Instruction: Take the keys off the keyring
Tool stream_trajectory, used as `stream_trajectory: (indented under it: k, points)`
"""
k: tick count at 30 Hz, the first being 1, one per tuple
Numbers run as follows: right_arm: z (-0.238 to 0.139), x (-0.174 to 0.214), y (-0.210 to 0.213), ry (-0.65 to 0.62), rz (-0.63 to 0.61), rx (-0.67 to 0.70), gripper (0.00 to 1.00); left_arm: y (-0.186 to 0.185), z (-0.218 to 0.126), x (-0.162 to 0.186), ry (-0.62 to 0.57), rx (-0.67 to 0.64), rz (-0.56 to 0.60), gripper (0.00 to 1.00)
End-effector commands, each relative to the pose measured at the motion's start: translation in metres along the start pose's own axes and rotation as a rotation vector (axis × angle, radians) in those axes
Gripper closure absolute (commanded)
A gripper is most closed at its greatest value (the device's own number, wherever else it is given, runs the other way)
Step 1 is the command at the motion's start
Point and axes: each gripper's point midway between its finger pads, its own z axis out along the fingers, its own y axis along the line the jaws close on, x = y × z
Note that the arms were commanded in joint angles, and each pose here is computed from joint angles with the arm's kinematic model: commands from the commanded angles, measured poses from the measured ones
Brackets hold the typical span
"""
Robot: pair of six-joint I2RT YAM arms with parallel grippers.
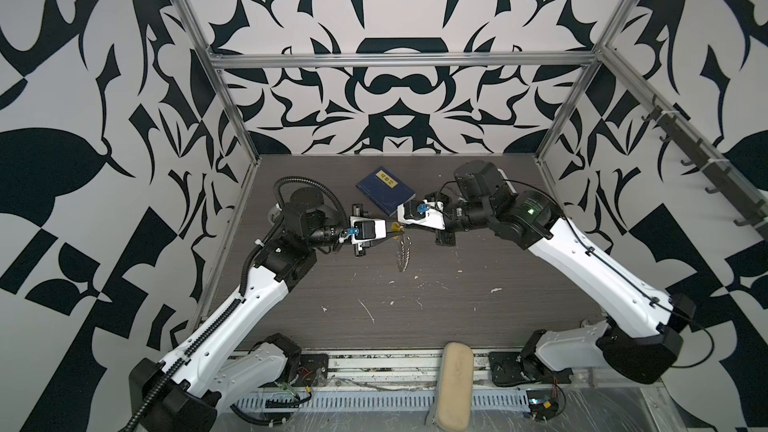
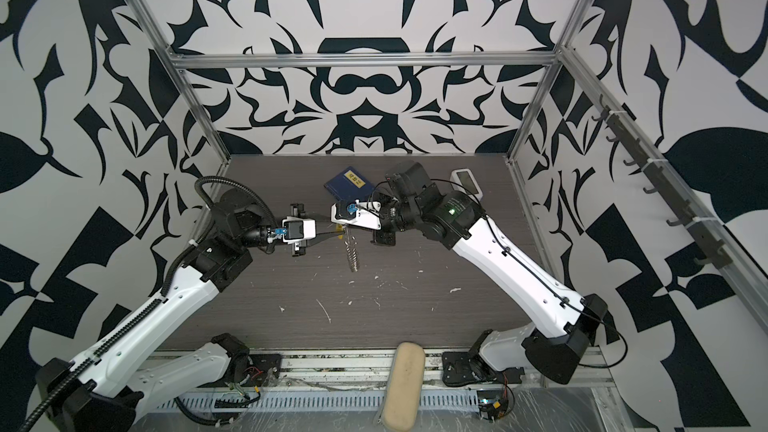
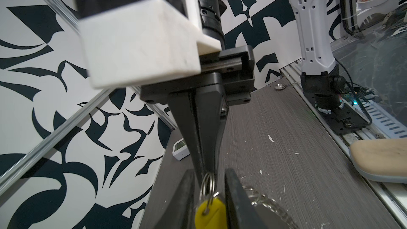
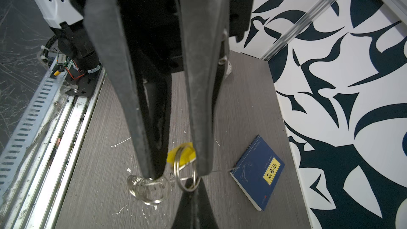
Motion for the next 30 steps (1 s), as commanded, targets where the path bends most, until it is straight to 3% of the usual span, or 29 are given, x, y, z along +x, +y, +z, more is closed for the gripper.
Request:
stream_trajectory:
  k: [1, 7, 13, 16, 30]
  points:
    - [-0.012, -0.028, -0.006, -0.082, -0.043, 0.022, 1.0, 0.0, -0.002, -0.01, -0.011, 0.016, 0.019, 0.74]
    - [-0.012, -0.03, -0.005, -0.088, -0.043, 0.018, 1.0, 0.004, 0.0, -0.011, -0.008, 0.009, 0.03, 0.83]
    - [-0.013, -0.033, -0.005, -0.098, -0.044, 0.017, 1.0, 0.004, 0.001, -0.01, -0.008, 0.021, 0.019, 0.84]
    - [-0.013, -0.033, -0.005, -0.097, -0.044, 0.016, 1.0, 0.003, 0.001, -0.009, -0.003, 0.017, 0.027, 1.0]
    - [-0.025, -0.036, 0.001, -0.152, -0.05, 0.042, 1.0, 0.018, -0.012, -0.023, -0.016, -0.115, 0.066, 1.0]
